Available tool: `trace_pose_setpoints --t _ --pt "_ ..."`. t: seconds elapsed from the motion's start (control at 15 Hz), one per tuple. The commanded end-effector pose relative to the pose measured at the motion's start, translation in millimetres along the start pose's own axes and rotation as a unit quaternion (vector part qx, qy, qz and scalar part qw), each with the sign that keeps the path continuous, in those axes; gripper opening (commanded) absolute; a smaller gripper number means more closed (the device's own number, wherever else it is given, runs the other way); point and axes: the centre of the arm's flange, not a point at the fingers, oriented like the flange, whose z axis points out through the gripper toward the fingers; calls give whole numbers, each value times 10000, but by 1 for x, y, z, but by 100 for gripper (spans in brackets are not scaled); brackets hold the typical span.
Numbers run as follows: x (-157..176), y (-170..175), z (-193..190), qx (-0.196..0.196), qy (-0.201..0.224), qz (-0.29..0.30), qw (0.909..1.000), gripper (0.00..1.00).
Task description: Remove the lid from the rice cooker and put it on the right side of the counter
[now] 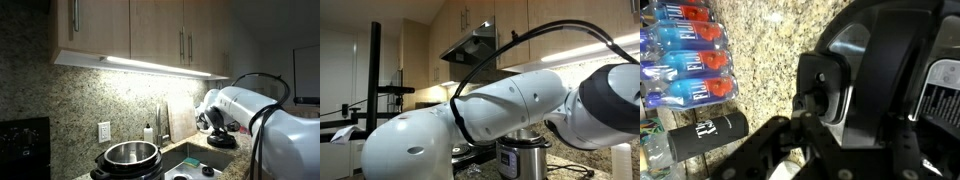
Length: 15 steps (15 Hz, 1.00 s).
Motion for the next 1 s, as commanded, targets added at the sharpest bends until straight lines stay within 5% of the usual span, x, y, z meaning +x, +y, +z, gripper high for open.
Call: trace_pose_setpoints --t 0.0,0.27,0.53,0.93 --pt "9 20 -3 -2 -47 -64 10000 73" --pt "9 18 -10 85 14 -362 9993 98" --pt "11 5 -16 256 119 -904 9955 100" --pt "4 -10 -33 596 407 -2024 9766 100"
